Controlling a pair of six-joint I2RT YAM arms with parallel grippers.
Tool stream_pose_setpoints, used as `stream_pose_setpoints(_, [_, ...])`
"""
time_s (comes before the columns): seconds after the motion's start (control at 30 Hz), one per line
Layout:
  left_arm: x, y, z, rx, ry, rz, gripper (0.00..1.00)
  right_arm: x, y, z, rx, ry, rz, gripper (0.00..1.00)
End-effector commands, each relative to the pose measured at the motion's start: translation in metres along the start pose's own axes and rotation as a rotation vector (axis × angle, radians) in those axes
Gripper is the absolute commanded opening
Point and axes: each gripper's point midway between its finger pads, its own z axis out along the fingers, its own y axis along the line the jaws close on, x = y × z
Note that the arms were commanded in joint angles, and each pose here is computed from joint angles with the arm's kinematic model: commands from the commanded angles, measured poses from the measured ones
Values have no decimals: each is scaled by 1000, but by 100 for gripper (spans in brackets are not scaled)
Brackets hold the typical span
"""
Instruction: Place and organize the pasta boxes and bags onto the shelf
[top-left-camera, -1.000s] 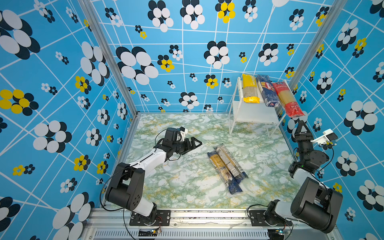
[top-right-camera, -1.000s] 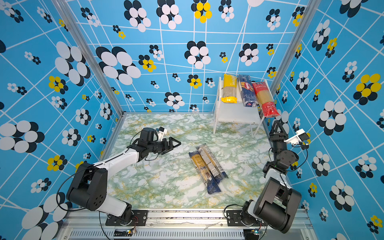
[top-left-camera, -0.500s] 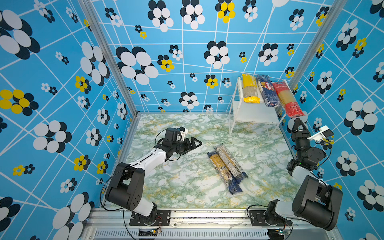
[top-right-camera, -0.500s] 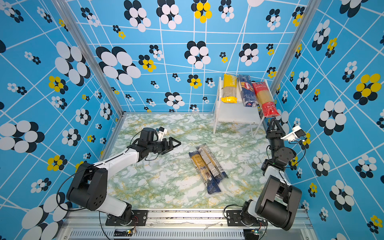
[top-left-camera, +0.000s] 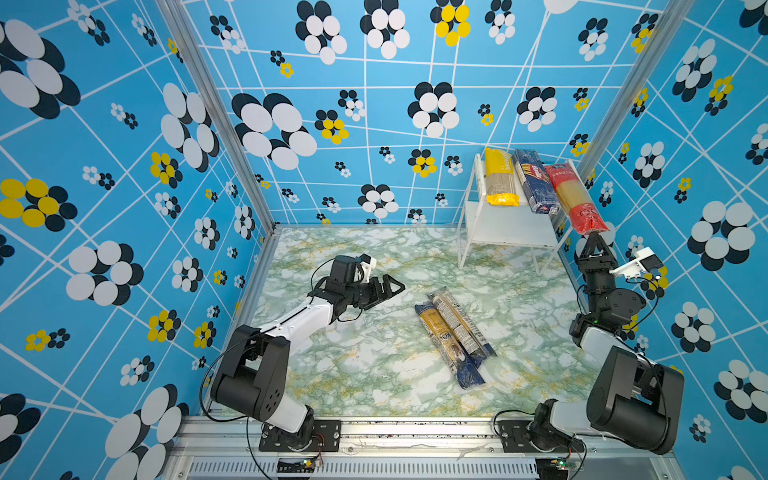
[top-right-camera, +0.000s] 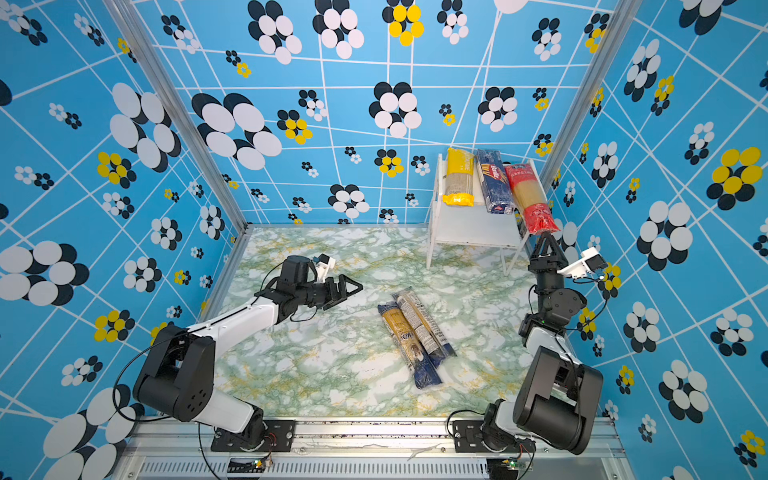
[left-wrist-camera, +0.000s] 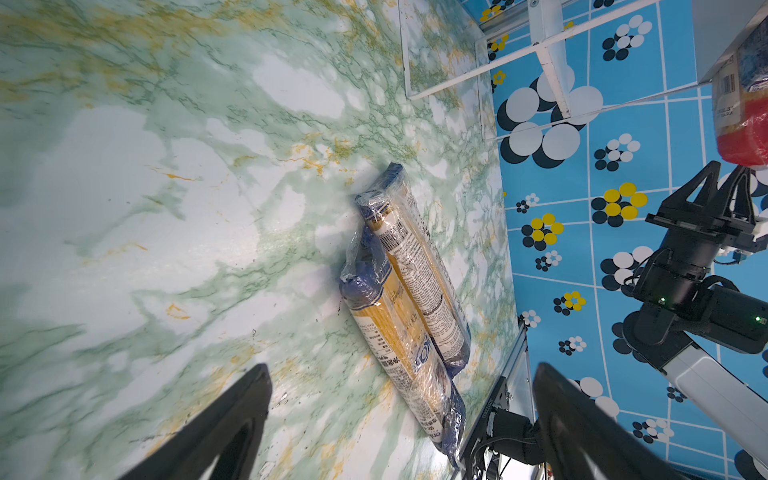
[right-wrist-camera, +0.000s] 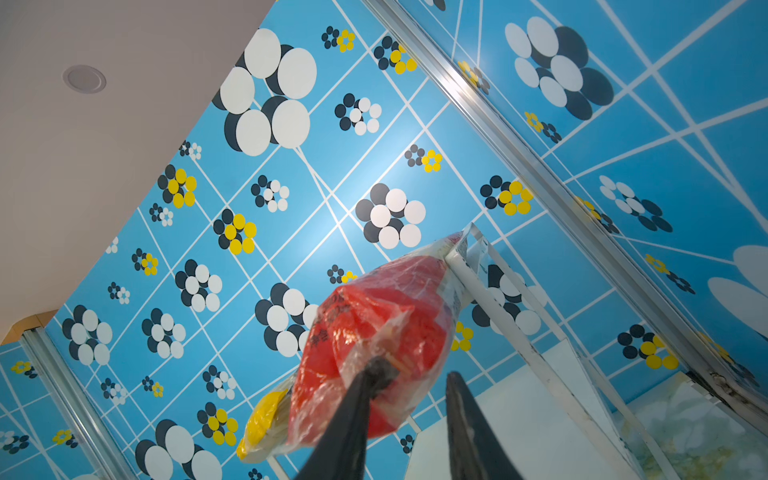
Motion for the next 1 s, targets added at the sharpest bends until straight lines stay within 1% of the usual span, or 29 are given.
stream_pose_setpoints(0.0, [-7,-8,2,16,-7,28,99,-7,10,11,-18,-33,-48,34])
stream_pose_setpoints(0.17, [-7,-7,3,16,-6,28,99,-7,4,13,22,-57,-56,33])
stream_pose_setpoints(0.5, [-8,-5,7,15,1,25,99,11,6,24,61,-32,-108,33])
stream_pose_setpoints(0.97, [-9,-1,7,10,0,19,99,23,-3,44,77,-65,-73,33])
